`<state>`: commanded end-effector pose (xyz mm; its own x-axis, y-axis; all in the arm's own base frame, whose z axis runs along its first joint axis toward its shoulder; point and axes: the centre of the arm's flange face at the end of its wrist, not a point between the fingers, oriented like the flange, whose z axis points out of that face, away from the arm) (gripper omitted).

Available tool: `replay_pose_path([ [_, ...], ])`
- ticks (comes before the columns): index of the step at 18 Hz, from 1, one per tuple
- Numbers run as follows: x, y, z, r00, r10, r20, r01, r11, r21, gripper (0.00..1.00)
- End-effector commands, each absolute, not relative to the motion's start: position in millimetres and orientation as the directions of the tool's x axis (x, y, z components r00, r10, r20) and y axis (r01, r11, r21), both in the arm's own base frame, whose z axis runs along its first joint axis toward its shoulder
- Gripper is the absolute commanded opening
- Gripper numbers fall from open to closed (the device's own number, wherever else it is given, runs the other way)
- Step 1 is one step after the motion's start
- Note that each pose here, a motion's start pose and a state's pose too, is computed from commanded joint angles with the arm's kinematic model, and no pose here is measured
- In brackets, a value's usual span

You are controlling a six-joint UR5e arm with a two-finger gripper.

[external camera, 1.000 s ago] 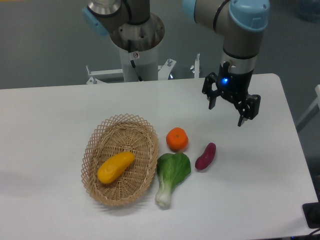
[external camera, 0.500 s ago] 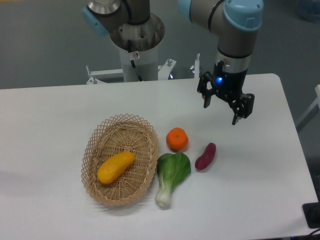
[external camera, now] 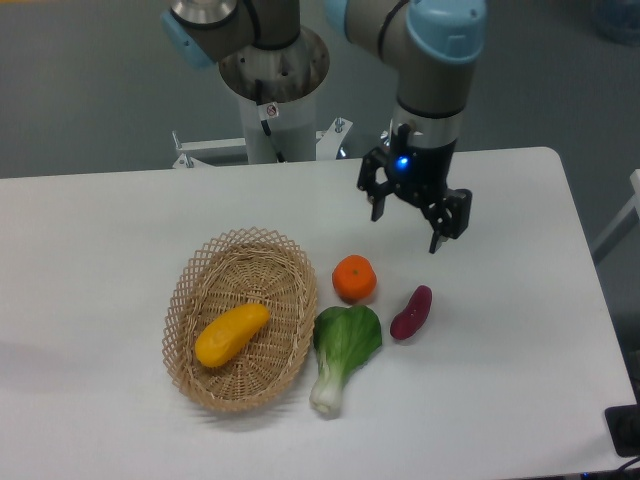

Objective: Pick up the mango from the basket
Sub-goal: 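Move the open gripper over the wicker basket toward the yellow mango, then lower the gripper into the basket around the yellow mango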

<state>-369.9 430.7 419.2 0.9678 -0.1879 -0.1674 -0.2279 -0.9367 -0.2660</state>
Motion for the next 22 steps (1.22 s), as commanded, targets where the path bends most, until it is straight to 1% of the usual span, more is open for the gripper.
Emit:
replay_pose_path([
  [3, -357, 441, 416, 0.974, -0.151, -0.168, -0.194, -0.94, -0.282, 1.0],
  [5, -344, 448, 410, 0.976, -0.154, -0.152, -0.191, -0.941, -0.278, 1.0],
  [7, -332, 453, 402, 0.985, -0.121, -0.124, -0.152, -0.948, -0.28, 1.0],
  [9, -311, 468, 390, 0.989, -0.114, -0.092, -0.135, -0.953, -0.271, 1.0],
  [12, -284, 480, 363, 0.994, -0.101, -0.031, -0.106, -0.963, -0.25, 1.0],
  [15, -268, 499, 340, 0.995, -0.1, 0.005, -0.096, -0.968, -0.231, 1.0],
  [19, -250, 536, 312, 0.996, -0.085, -0.025, -0.089, -0.957, -0.276, 1.0],
  [22, -236, 553, 292, 0.998, -0.061, 0.004, -0.058, -0.963, -0.262, 1.0],
])
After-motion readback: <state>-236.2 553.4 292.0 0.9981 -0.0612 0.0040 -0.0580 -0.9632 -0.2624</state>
